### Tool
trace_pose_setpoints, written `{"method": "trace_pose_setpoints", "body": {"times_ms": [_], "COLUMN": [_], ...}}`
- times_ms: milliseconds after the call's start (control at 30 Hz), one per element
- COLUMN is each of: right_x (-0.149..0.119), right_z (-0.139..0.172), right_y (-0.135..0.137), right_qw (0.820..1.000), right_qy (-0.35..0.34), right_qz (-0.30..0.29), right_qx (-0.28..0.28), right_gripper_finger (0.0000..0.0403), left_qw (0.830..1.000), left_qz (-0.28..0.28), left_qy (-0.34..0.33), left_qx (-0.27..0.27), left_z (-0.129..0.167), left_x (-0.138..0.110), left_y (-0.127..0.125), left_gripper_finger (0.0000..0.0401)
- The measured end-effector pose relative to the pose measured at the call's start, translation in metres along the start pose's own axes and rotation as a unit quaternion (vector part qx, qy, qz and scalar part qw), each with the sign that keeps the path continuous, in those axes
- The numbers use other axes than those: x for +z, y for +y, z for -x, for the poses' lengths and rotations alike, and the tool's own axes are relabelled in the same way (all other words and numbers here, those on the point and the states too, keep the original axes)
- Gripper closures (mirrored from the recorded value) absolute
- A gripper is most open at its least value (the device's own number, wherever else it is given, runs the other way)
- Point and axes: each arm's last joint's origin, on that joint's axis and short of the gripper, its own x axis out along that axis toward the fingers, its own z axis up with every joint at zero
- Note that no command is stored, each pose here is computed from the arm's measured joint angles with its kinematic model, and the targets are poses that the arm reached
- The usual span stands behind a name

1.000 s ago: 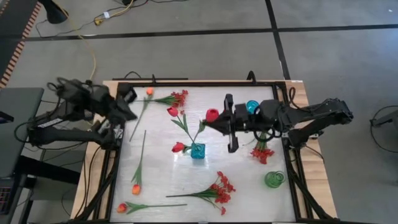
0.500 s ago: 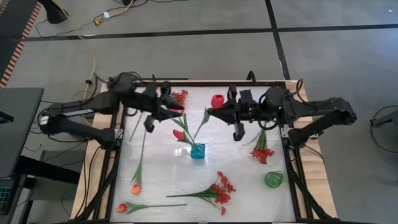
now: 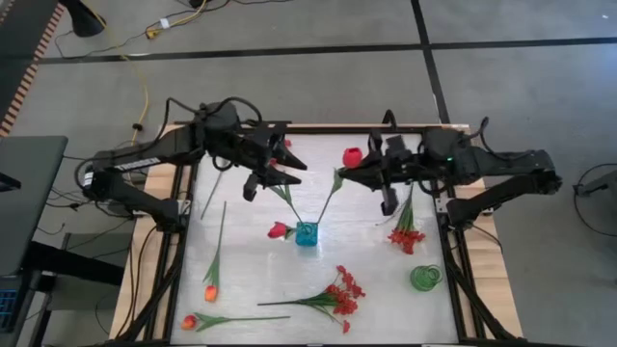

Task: Sort flowers into vase by color
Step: Put the pink flower into the bottom blue vase

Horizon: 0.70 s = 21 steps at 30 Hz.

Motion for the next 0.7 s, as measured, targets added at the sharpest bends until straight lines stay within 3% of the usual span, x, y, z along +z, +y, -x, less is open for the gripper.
{"method": "trace_pose_setpoints", "body": {"times_ms": [167,400,700], "right_x": [-0.013,-0.014,-0.055], "right_z": [-0.012,-0.002,0.016], "right_y": [-0.006,-0.015,-0.031], "right_qw": [0.999,0.999,0.995], "right_qy": [0.037,0.018,-0.08], "right_qz": [0.022,0.031,-0.048], "right_qx": [-0.012,-0.028,-0.037], "right_gripper_finger": [0.0373,0.0378,0.0378], "left_qw": [0.999,0.995,0.992], "left_qz": [-0.008,-0.028,-0.012], "left_qy": [0.016,0.063,-0.018], "left_qx": [0.028,0.074,0.121], "left_z": [0.008,0.036,0.069], "left_x": [0.003,-0.003,-0.029], "left_y": [-0.004,-0.014,-0.027], "left_gripper_finger": [0.0239,0.0239,0.0239]}}
